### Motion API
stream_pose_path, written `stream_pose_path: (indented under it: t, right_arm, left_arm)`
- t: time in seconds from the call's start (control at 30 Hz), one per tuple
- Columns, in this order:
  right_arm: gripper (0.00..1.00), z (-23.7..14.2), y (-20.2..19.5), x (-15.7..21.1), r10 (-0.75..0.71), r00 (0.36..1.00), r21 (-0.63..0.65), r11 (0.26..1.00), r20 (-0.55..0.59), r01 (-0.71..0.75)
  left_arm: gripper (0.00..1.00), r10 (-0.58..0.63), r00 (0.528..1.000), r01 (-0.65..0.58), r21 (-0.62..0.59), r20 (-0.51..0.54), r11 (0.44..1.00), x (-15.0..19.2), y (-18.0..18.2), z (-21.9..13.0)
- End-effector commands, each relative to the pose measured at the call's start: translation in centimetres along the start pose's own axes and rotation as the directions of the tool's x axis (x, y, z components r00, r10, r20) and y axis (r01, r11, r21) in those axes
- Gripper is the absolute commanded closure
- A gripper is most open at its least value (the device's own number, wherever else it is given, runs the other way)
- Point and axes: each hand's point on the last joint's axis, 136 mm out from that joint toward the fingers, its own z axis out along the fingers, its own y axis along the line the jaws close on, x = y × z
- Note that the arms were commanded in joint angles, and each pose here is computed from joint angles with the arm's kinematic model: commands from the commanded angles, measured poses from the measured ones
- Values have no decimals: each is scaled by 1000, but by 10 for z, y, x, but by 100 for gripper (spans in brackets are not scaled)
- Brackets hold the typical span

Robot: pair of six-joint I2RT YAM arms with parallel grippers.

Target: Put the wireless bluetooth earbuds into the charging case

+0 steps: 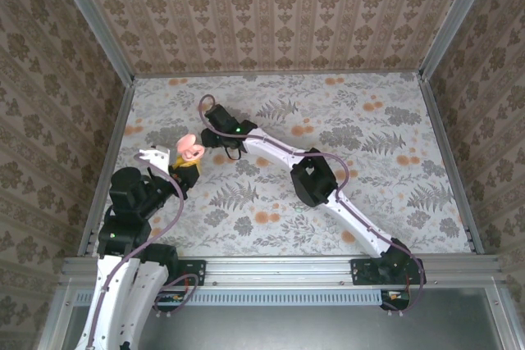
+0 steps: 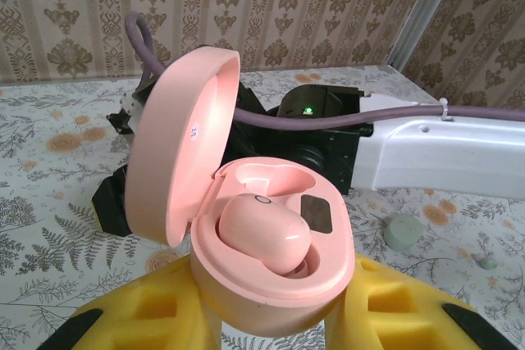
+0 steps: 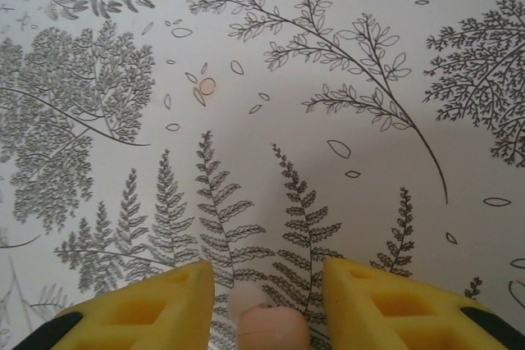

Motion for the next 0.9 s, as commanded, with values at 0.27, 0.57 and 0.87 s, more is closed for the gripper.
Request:
stream_pose_path:
  t: [0.27,0.57,0.87]
  right_arm:
    - [65,8,18,20,-47,998,-24,999,-29,47]
    - [68,9,14,40,-90,992,11,996,-84,91]
    - [72,13,8,46,-119,989,43,991,-89,123]
  left_arm:
    - [100,-12,1000,11,23,8,1000,0,-4,-2]
    - [100,-12,1000,12,19,8,1000,1,-4,-4]
    - [100,-13,1000,13,19,10,1000,2,-4,-4]
